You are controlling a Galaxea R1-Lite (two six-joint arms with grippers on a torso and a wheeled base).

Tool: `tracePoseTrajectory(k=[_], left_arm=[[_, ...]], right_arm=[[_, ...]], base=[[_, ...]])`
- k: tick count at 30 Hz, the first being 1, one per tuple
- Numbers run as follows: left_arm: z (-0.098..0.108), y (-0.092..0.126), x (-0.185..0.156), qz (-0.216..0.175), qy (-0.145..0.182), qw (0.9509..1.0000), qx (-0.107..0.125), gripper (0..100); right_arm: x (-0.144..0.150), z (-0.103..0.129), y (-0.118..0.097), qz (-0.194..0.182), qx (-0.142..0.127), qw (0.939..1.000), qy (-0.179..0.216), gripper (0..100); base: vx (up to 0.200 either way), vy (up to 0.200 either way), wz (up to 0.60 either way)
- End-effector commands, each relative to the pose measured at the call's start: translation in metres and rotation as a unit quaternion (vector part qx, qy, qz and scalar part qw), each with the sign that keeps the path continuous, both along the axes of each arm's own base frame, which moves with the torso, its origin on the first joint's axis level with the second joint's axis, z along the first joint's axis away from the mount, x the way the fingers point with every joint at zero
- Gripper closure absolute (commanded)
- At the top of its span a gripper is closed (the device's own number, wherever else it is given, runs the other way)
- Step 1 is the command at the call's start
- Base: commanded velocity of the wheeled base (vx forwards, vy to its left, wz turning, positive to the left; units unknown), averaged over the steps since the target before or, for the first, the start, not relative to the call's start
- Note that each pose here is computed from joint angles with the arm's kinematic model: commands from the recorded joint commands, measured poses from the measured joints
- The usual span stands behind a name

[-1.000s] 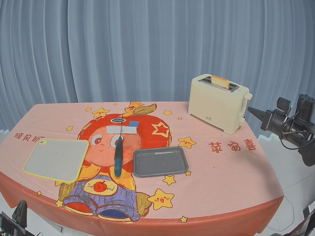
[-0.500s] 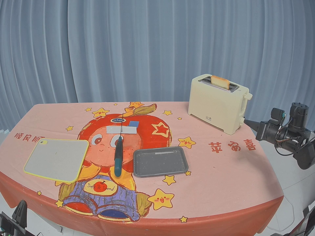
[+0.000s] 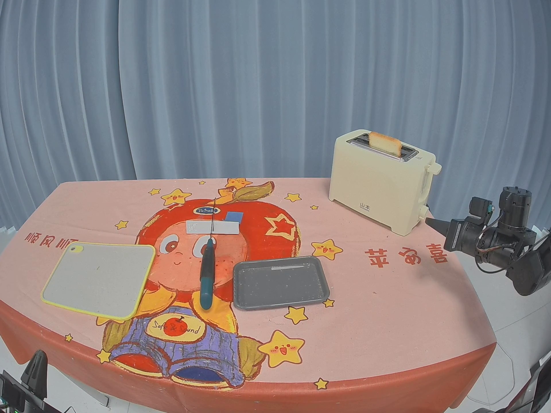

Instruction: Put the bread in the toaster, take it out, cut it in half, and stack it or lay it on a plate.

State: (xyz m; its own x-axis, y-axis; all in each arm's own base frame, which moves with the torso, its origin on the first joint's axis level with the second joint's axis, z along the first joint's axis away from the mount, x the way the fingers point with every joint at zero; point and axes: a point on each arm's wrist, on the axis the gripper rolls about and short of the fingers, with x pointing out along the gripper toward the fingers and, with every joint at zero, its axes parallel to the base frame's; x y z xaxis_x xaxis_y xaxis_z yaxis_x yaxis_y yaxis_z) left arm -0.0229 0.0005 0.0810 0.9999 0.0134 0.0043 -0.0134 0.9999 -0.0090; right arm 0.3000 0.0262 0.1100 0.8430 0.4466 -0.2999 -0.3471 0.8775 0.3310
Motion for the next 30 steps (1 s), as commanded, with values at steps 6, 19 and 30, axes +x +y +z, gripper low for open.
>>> tracePoseTrajectory(k=[6,19,30], left_arm=[[-0.005,0.0,0.001,0.0,0.008,1.0,0.0,100],[-0.005,0.0,0.001,0.0,0.008,1.0,0.0,100],[-0.005,0.0,0.001,0.0,0.008,1.0,0.0,100]], right_arm=[[0.008,-0.016,-0.003,-0.006,-0.001,0.9997,0.024,100],[0.027,-0.03,-0.018,-0.033,-0.002,0.9988,0.037,100],[0.046,-0.047,-0.023,-0.093,-0.025,0.9942,0.048,100]], base=[[0.0,0.0,0.0],[0.0,0.0,0.0],[0.0,0.0,0.0]])
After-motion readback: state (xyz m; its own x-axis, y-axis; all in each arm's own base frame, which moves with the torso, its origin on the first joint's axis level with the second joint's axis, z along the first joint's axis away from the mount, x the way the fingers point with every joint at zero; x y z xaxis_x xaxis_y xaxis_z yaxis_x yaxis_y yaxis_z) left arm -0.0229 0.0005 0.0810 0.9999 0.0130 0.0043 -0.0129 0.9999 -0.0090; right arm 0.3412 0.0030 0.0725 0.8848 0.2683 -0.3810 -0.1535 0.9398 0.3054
